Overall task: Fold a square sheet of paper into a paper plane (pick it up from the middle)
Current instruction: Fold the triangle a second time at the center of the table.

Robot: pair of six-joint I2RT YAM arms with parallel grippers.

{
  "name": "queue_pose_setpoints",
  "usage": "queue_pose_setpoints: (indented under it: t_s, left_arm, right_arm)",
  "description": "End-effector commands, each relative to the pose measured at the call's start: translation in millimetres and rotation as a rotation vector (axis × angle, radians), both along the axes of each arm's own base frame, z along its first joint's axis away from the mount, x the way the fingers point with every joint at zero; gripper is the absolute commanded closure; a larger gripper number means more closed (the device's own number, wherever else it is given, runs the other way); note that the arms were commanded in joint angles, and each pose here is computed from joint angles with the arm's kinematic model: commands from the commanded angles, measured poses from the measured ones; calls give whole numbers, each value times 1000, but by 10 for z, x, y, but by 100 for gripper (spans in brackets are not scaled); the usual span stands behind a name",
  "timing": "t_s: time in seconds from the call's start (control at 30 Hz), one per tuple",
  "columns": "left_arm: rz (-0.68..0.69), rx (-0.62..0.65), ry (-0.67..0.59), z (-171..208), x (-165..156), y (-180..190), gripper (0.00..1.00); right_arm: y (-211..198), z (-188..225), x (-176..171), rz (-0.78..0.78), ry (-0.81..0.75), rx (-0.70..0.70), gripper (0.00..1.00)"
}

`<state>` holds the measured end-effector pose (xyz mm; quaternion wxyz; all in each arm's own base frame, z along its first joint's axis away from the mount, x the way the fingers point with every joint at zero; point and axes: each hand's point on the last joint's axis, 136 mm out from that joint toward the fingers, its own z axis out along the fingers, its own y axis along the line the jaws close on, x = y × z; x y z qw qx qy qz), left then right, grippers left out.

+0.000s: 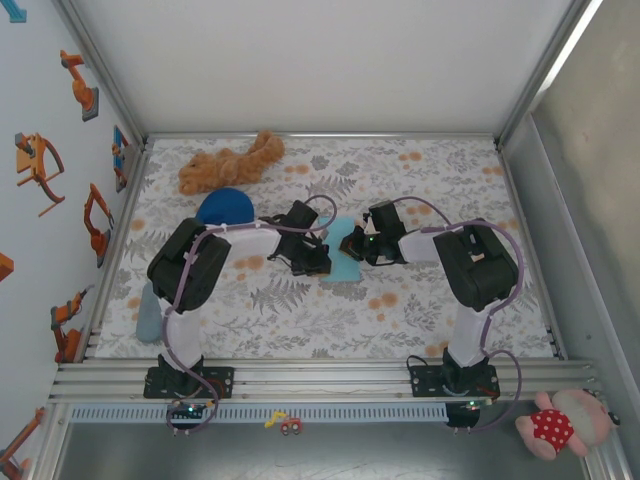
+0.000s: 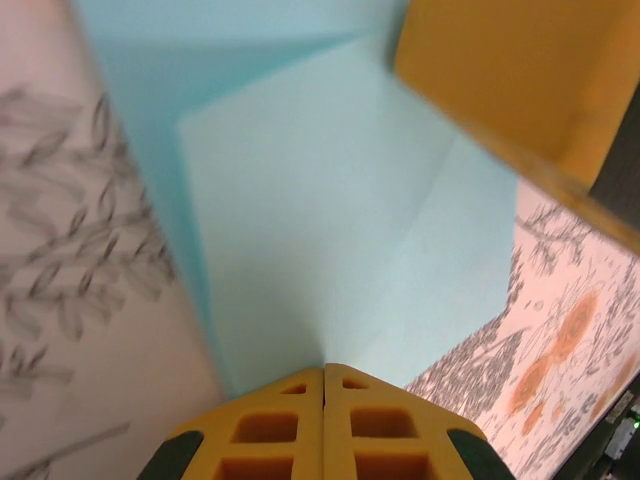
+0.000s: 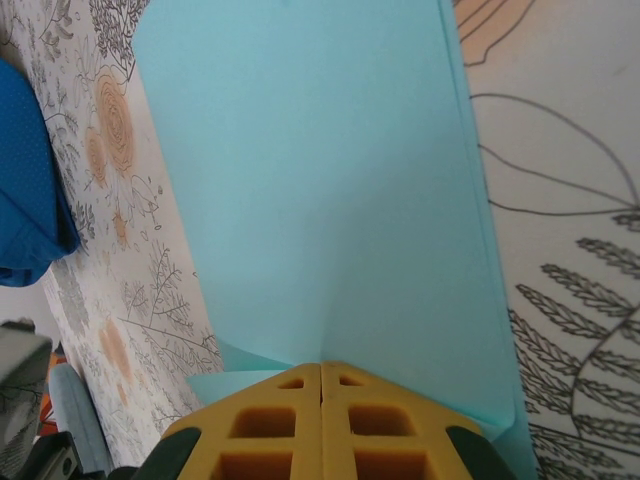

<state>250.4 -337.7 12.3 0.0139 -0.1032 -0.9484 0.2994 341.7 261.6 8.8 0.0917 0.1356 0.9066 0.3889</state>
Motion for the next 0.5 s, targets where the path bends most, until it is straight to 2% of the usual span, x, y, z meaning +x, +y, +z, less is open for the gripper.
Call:
queue_pose_setpoints:
  t_s: [0.0, 0.13, 0.27, 0.47]
  left_arm:
    - [-20, 126, 106, -167, -388, 391, 100]
    - [-19, 147, 85, -93, -422, 498, 100]
    - [-4, 88, 10, 168, -252, 383, 100]
    - [84, -25, -130, 529, 157, 149, 95]
  right_arm:
    - [-583, -928, -597, -66, 284, -310, 100]
    - [-548, -854, -534, -56, 263, -305, 100]
    - [-443, -670, -401, -39, 210, -263, 100]
    - [-135, 30, -1, -6, 26, -119, 97]
